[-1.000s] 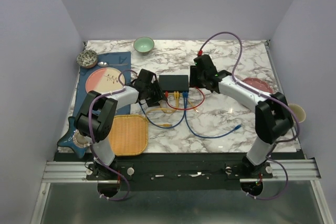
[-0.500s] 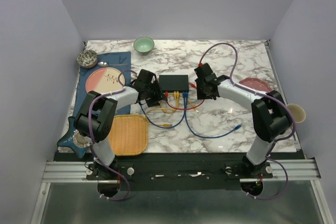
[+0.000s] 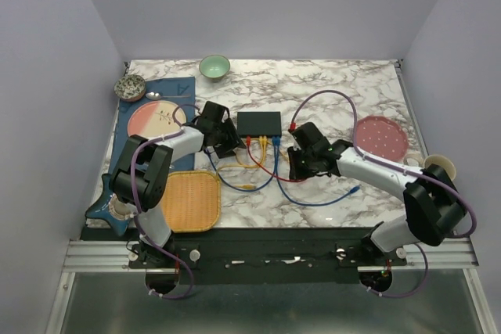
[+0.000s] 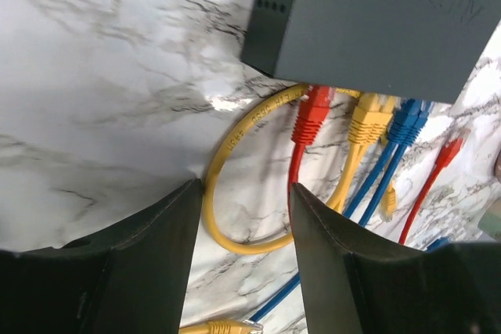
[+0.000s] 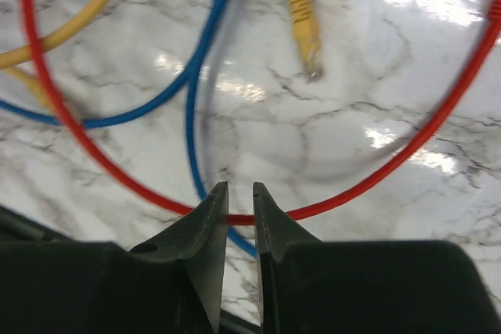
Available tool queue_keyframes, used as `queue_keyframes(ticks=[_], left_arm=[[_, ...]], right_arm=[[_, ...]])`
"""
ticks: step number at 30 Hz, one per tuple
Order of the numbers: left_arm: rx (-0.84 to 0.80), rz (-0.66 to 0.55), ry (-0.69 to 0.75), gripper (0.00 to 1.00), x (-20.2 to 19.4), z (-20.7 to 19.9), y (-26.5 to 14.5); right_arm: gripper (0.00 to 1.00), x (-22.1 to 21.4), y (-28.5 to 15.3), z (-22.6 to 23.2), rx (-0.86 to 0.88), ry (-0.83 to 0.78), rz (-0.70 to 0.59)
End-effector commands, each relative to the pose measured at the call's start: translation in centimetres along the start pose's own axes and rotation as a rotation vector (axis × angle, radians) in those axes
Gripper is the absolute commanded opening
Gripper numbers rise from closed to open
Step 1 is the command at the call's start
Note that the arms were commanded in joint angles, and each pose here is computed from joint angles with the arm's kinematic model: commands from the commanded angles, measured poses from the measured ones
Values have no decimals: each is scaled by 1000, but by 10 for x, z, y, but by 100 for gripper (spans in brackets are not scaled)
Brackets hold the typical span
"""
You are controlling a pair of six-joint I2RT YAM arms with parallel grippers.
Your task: Pull the plug from the switch port
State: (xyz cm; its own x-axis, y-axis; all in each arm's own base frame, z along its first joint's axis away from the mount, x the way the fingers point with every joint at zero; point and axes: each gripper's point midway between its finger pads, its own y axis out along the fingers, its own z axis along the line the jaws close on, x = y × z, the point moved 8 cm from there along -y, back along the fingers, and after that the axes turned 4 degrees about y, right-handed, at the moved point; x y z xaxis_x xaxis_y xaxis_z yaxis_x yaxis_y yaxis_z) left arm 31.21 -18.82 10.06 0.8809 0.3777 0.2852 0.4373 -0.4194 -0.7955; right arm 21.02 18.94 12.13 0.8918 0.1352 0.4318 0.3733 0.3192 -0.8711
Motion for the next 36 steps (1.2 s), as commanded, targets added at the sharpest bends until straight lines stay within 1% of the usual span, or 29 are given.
queue_keyframes(ticks=[1, 3, 4, 5, 7, 8, 9, 11, 12, 13, 14, 15, 17, 18, 19, 20, 21, 22, 23, 24, 26, 28, 29, 30, 31, 32, 33, 35, 36], left_arm=[[27, -51, 0, 63, 25, -2, -13], [38, -70, 1, 63, 34, -4, -16], [33, -90, 9, 63, 42, -8, -18], [39, -95, 11, 63, 45, -9, -20], [45, -133, 16, 63, 58, -14, -24], [48, -140, 19, 63, 61, -15, -25], [48, -147, 21, 64, 63, -17, -26], [50, -176, 15, 68, 71, -23, -29], [50, -186, 3, 73, 73, -24, -29], [38, -187, -5, 76, 73, -25, -29], [15, -188, -12, 77, 73, -27, -28], [-41, -211, -12, 75, 77, -34, -28], [-143, -175, -7, 68, 73, -42, -21], [-186, -191, -6, 60, 77, -47, -18], [-198, -175, -20, 56, 76, -47, -11], [-223, -157, -18, 51, 76, -50, -8], [-240, -144, -13, 41, 76, -52, -5], [-243, -125, -15, 36, 77, -52, 4], [-249, -107, -11, 32, 75, -52, 8], [-274, -80, -2, 25, 73, -54, 11], [-289, -42, -5, 19, 68, -53, 22], [-312, -2, -1, 16, 62, -52, 28], [-335, -9, 11, 15, 63, -55, 29], [-348, -10, 18, 15, 63, -56, 31], [-353, 3, 21, 15, 60, -57, 34], [-362, 3, 26, 15, 61, -60, 35], [-368, 9, 28, 15, 60, -61, 36], [-374, 14, 34, 15, 61, -65, 40], [-377, 15, 38, 15, 61, -66, 41]], right_arm=[[29, 3, -22, 26, 238, -50, -2], [37, 8, -32, 28, 251, -70, -40], [42, 12, -36, 26, 217, -64, -67], [56, 16, -41, 23, 165, -31, -88], [70, 28, -45, 10, 7, -10, -182], [85, 34, -48, 8, -28, 10, -215], [90, 39, -48, 2, -92, 28, -250], [95, 50, -44, 2, -116, 59, -291], [95, 58, -43, 0, -114, 87, -313], [95, 63, -40, 0, -101, 112, -323], [90, 73, -32, 3, -73, 155, -348], [86, 80, -29, 1, -47, 192, -358], [77, 92, -19, 4, -2, 235, -369], [75, 100, -6, 7, 34, 238, -361], [72, 114, -6, 12, 64, 241, -382], [61, 121, -3, 16, 86, 243, -382], [56, 123, 12, 16, 96, 242, -343], [53, 135, 12, 21, 112, 237, -366], [47, 138, 16, 25, 144, 231, -349], [45, 142, 20, 27, 175, 228, -339], [39, 145, 33, 27, 187, 242, -305], [39, 143, 41, 22, 199, 264, -282], [39, 142, 42, 21, 215, 280, -292], [40, 133, 47, 12, 223, 303, -269], [42, 129, 49, 8, 237, 324, -261], [48, 130, 49, 5, 272, 358, -280], [52, 121, 55, -7, 274, 394, -263], [56, 115, 58, -11, 331, 435, -245], [56, 117, 59, -15, 353, 445, -267]])
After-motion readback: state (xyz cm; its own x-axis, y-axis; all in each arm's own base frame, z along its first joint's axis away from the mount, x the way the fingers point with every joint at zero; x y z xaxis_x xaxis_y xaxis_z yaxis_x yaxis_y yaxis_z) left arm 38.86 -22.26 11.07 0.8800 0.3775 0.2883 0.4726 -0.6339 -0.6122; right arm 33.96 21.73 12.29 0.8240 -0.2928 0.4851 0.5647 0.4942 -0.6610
